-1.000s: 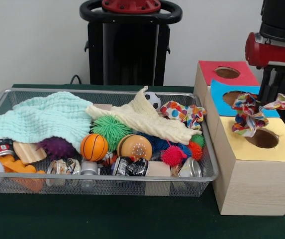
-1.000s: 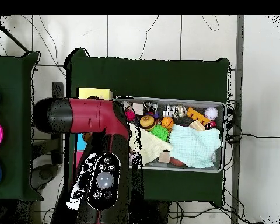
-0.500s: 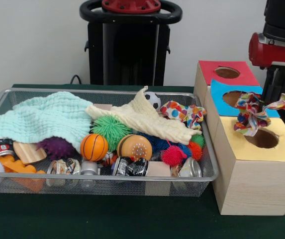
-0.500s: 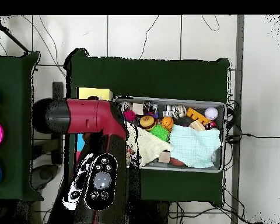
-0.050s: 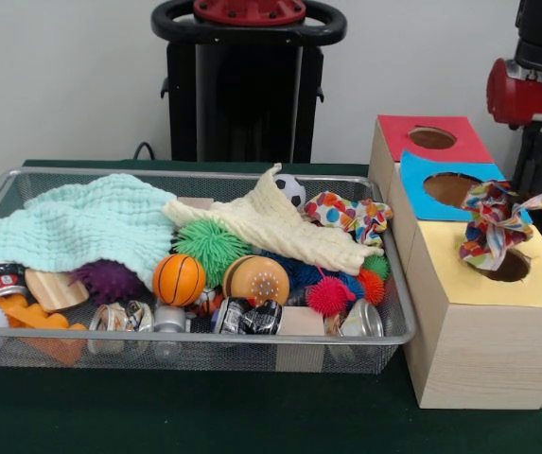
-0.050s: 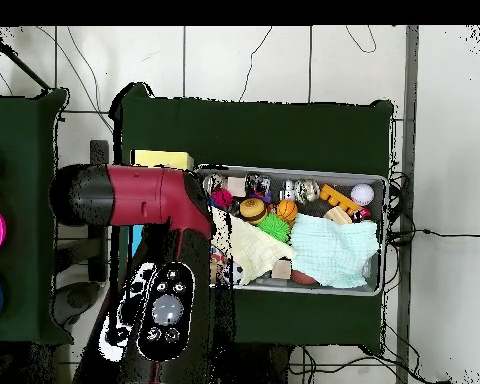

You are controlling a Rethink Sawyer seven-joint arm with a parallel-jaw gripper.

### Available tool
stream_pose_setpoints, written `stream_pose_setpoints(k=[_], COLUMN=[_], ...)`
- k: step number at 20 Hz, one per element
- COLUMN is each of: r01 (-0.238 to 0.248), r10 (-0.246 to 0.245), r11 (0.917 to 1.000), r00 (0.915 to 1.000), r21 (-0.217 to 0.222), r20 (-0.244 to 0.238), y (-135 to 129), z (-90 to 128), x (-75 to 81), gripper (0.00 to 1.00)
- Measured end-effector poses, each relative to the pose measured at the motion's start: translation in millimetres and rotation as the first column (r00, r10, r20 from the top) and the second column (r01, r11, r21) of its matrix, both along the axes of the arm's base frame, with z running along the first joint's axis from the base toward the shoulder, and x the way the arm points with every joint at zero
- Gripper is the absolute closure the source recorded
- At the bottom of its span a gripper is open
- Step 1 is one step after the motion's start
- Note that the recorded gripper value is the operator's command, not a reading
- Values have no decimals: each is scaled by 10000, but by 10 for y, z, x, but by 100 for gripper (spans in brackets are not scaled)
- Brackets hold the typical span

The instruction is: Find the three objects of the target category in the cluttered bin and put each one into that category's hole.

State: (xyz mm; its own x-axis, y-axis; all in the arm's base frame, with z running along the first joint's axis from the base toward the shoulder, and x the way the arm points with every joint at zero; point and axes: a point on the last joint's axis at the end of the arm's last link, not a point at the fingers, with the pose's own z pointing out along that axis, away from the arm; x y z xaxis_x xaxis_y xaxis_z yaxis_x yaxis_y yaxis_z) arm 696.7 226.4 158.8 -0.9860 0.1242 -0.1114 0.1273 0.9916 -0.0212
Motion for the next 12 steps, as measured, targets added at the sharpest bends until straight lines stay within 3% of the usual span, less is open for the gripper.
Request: stream_pose_setpoints(k=[12], r01=[126], r10=[-128], r11=[9998], r00=[9997], r21=[137], r20=[185], y=[20], z=[73], x=[89], gripper=[100])
